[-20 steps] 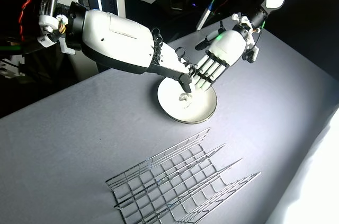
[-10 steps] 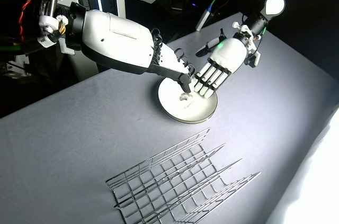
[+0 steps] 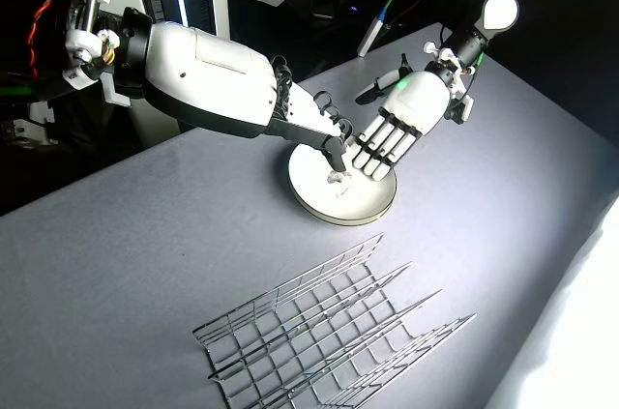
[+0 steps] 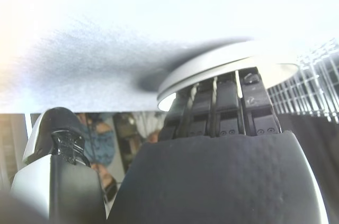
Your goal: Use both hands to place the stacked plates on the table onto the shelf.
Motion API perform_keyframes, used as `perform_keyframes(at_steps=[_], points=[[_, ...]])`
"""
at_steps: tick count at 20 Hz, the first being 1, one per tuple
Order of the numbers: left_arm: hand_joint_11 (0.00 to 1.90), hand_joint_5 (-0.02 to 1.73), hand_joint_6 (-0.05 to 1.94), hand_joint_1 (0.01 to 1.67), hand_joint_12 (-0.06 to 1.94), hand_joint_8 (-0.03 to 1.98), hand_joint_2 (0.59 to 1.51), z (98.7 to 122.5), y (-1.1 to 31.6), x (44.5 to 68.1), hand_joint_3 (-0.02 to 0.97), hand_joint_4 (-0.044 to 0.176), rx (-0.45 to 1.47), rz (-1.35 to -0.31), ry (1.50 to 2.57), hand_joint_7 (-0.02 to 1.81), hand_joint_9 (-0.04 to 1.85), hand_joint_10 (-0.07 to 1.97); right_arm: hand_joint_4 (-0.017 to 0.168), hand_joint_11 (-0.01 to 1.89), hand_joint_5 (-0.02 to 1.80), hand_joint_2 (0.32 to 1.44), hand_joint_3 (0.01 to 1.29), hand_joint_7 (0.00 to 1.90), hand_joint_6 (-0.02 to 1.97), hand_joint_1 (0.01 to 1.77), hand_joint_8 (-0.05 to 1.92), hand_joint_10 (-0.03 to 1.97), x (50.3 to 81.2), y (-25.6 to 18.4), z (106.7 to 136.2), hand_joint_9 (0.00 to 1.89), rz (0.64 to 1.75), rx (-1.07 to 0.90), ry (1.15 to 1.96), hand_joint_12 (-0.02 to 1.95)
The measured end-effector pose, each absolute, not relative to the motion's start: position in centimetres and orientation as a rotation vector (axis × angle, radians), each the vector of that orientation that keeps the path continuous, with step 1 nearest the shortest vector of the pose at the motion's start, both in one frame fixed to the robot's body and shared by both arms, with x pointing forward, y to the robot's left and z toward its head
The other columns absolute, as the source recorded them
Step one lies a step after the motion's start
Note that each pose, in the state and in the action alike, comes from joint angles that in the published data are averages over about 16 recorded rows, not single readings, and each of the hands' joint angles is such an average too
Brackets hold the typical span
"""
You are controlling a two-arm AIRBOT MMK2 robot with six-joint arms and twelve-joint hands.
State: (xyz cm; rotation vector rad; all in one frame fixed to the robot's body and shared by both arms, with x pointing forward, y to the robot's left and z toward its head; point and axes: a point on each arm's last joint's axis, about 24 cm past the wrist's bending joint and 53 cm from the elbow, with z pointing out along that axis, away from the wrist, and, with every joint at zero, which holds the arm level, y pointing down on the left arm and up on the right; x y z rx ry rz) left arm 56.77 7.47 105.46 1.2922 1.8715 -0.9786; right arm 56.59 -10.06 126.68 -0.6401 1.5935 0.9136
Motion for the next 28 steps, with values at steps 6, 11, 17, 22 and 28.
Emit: perform_keyframes(at_steps=[6,11,17,22,28], points=[[0.01,-0.01,-0.03,0.01,0.00,-0.02,1.036,105.4,5.4,56.1,0.020,-0.009,1.301,-1.023,1.850,-0.01,0.01,-0.01,0.003,0.02,0.27,1.22,0.01,0.29,0.01,0.22,0.00,0.01,56.3,-10.0,126.4,0.27,0.905,-0.683,1.584,0.70],[0.01,-0.01,-0.03,0.01,0.00,-0.02,1.039,105.6,3.5,55.6,0.020,-0.009,1.316,-1.055,1.821,-0.01,0.01,0.00,0.003,0.02,0.22,1.14,0.01,0.24,0.01,0.37,0.00,0.01,55.8,-10.0,126.0,0.23,0.891,-0.749,1.571,0.65],[0.01,-0.02,-0.03,0.01,0.00,-0.03,1.043,105.9,1.8,55.4,0.020,-0.010,1.333,-1.072,1.791,-0.01,0.01,0.00,0.002,0.02,0.12,1.01,0.01,0.14,0.01,0.64,0.00,0.01,55.1,-10.1,125.1,0.14,0.879,-0.830,1.564,0.43],[0.01,-0.02,-0.03,0.01,0.00,-0.03,1.040,106.1,1.0,55.3,0.021,-0.010,1.338,-1.079,1.777,-0.01,0.02,0.00,0.002,0.02,0.05,0.89,0.01,0.06,0.01,0.88,0.00,0.01,54.5,-10.4,124.0,0.07,0.877,-0.876,1.582,0.33],[0.01,-0.02,-0.03,0.01,0.00,-0.03,1.034,106.3,0.6,55.3,0.021,-0.010,1.346,-1.079,1.766,-0.01,0.02,0.00,0.002,0.02,0.02,0.82,0.01,0.02,0.01,1.08,0.00,0.01,53.9,-10.8,122.4,0.03,0.879,-0.899,1.628,0.37]])
